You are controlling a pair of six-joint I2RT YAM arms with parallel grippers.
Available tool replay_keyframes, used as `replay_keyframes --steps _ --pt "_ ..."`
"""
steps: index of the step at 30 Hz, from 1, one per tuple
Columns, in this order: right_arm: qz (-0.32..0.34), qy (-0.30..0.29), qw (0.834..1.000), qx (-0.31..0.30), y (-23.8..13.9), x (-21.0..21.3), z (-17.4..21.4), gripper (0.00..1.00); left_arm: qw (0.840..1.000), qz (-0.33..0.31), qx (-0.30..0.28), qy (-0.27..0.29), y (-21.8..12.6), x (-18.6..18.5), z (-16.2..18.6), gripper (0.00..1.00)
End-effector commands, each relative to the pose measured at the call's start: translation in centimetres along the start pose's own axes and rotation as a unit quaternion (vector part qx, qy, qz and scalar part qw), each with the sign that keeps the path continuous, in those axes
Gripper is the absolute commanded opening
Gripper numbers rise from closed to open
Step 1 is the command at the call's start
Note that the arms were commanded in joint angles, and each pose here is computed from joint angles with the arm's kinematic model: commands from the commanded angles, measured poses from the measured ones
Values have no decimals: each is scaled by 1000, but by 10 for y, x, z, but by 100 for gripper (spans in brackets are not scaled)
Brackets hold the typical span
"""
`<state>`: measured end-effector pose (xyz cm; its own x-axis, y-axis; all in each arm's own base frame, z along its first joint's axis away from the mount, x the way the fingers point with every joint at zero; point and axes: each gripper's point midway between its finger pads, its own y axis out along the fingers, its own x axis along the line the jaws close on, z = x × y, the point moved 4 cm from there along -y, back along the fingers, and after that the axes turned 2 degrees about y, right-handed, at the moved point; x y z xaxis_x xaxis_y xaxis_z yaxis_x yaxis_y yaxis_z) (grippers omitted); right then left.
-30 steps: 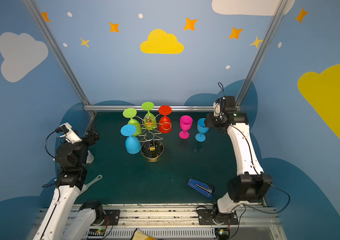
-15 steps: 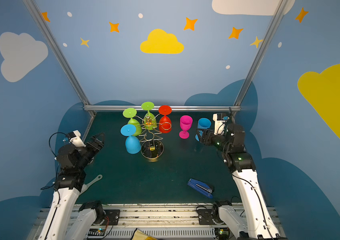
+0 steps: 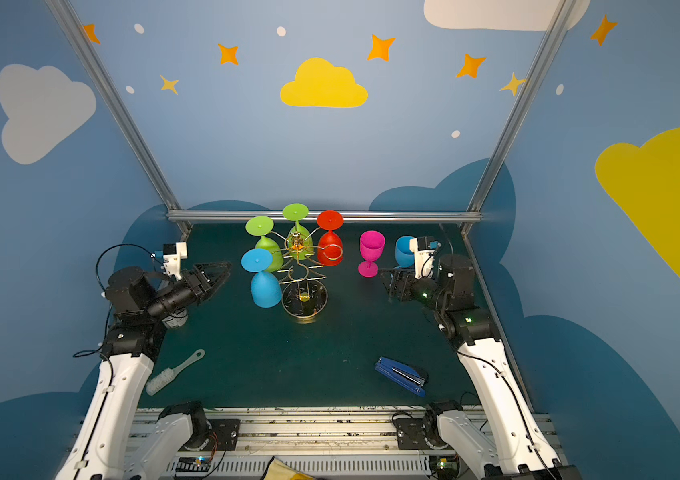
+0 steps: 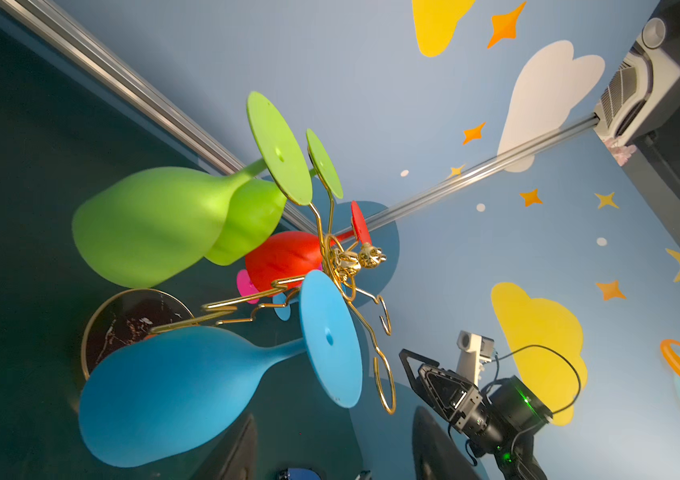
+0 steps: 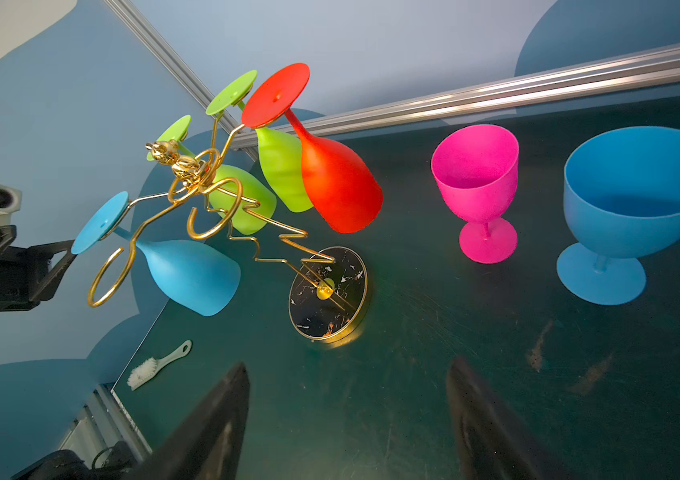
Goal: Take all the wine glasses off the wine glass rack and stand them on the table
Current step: 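Move both grippers toward the other blue glass hanging on the rack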
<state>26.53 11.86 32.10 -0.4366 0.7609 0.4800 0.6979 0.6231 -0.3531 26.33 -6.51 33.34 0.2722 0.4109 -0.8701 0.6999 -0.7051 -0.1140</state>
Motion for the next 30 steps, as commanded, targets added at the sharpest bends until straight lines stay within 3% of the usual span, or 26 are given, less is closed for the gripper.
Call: replay_keyframes --steps 1,21,30 --pt "-14 -8 1000 -9 -3 7 0 74 998 36 42 12 5 -13 6 57" --pt "-25 -11 1000 -4 -6 17 5 74 997 42 68 14 41 -12 2 47" --pt "-25 -12 1000 -4 -7 18 6 74 996 47 72 18 47 -17 -2 31"
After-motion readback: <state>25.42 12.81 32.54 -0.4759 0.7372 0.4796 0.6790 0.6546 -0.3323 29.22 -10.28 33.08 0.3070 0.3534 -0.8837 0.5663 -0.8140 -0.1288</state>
